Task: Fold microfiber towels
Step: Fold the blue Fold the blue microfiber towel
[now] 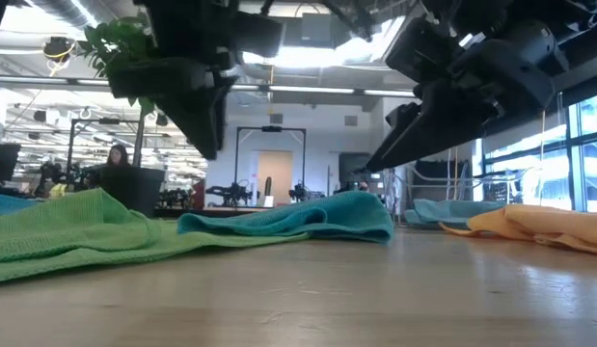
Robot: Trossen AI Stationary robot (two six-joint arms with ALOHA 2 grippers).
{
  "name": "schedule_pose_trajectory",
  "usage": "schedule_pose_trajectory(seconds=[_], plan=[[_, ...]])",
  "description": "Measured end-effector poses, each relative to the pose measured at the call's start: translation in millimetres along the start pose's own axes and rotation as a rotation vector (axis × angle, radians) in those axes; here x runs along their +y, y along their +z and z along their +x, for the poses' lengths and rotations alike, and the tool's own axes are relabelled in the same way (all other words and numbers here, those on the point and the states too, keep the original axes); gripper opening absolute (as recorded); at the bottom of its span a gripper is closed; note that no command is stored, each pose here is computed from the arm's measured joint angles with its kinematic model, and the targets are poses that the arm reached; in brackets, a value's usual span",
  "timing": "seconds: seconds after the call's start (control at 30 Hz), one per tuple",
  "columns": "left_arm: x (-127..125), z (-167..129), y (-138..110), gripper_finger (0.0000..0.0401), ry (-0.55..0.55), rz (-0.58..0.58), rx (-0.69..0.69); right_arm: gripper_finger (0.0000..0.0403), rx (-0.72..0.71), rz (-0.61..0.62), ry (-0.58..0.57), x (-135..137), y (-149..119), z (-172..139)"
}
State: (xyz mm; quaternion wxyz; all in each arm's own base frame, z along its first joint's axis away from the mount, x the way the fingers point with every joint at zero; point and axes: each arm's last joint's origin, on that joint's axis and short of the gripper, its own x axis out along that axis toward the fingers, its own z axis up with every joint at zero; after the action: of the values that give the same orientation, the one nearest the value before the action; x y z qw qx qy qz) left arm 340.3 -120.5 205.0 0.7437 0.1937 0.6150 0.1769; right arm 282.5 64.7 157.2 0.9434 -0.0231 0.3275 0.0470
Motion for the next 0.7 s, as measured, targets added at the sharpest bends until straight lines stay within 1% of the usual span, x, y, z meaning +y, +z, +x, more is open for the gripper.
schedule_pose_trajectory(seconds=[0.07,0.17,0.27,0.37,0.43,0.57,0.67,0.7], plan=[[3,3,-3,0.0126,-0.021,-0.002,-0.034,0.0218,0.001,-0.002,-0.001,0,0,0],[10,13,-16,0.0139,-0.095,-0.031,-0.011,0.0218,0.0,-0.002,-0.001,0,0,0],[16,25,-31,0.0141,-0.132,-0.063,-0.005,0.0218,0.001,-0.004,-0.001,0,0,0],[21,34,-38,0.0142,-0.183,-0.126,-0.064,0.0218,-0.002,-0.023,-0.001,0,0,0],[23,42,-40,0.0142,-0.215,-0.155,-0.08,0.0218,-0.003,-0.026,-0.002,0,0,0],[24,54,-45,0.0142,-0.238,-0.141,-0.044,0.0218,-0.003,-0.031,-0.027,-1,0,0],[23,62,-51,0.0142,-0.232,-0.12,-0.01,0.0218,-0.002,-0.032,-0.027,-1,0,0],[23,64,-51,0.0142,-0.232,-0.119,-0.018,0.0218,-0.002,-0.032,-0.027,-1,0,0]])
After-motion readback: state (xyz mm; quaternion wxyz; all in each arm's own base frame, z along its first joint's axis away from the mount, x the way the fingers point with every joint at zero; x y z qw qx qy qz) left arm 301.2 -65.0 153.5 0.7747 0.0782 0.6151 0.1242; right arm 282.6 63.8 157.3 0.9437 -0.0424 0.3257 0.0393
